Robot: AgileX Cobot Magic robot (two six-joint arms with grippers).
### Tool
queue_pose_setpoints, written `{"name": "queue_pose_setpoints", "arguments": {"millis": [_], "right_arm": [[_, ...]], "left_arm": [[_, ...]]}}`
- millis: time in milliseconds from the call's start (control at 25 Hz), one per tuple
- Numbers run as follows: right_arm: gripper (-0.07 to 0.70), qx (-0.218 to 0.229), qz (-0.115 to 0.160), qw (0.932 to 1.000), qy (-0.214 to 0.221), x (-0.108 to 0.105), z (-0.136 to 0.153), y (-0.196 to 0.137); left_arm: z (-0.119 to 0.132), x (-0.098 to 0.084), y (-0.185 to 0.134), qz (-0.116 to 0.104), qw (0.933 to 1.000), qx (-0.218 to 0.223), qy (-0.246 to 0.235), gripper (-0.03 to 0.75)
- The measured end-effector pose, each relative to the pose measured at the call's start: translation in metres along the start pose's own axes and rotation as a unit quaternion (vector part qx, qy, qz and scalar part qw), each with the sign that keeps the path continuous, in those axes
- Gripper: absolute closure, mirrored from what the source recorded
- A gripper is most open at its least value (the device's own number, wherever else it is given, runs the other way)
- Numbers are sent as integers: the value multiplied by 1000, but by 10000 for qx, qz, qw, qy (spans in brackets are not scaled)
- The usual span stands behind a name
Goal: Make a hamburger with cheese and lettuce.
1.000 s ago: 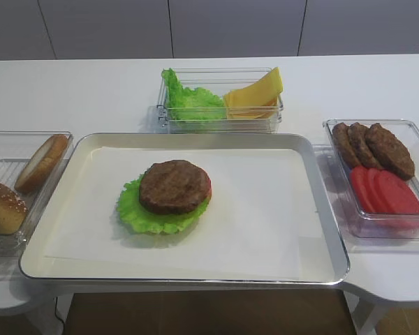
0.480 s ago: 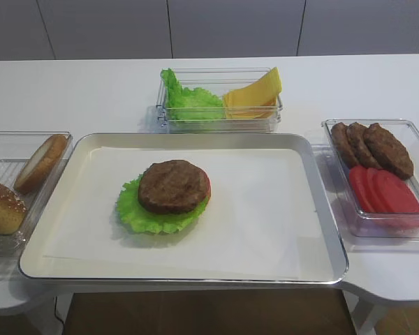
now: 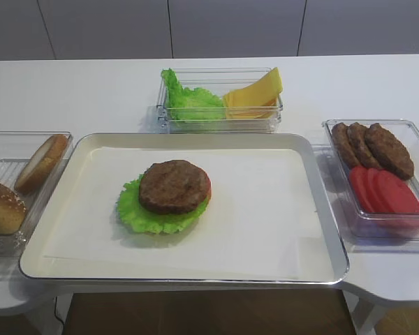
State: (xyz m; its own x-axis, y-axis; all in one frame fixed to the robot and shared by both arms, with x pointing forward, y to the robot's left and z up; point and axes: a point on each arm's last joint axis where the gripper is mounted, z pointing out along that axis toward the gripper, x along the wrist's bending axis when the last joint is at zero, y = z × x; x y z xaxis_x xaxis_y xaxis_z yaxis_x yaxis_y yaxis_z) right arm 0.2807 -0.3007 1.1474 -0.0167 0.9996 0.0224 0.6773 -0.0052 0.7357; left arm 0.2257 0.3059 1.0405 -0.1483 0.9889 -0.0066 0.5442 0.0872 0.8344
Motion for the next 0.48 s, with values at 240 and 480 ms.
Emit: {"name": "queue_pose_setpoints", "arguments": {"millis": [240, 480], "right_arm": [[206, -96, -88, 9999, -53, -2, 1, -34], [206, -237, -317, 9992, 103, 0, 13, -67]], "left_arm": [[0, 0, 0, 0, 10000, 0, 0, 379], [0, 0, 0, 0, 10000, 0, 0, 379]]}}
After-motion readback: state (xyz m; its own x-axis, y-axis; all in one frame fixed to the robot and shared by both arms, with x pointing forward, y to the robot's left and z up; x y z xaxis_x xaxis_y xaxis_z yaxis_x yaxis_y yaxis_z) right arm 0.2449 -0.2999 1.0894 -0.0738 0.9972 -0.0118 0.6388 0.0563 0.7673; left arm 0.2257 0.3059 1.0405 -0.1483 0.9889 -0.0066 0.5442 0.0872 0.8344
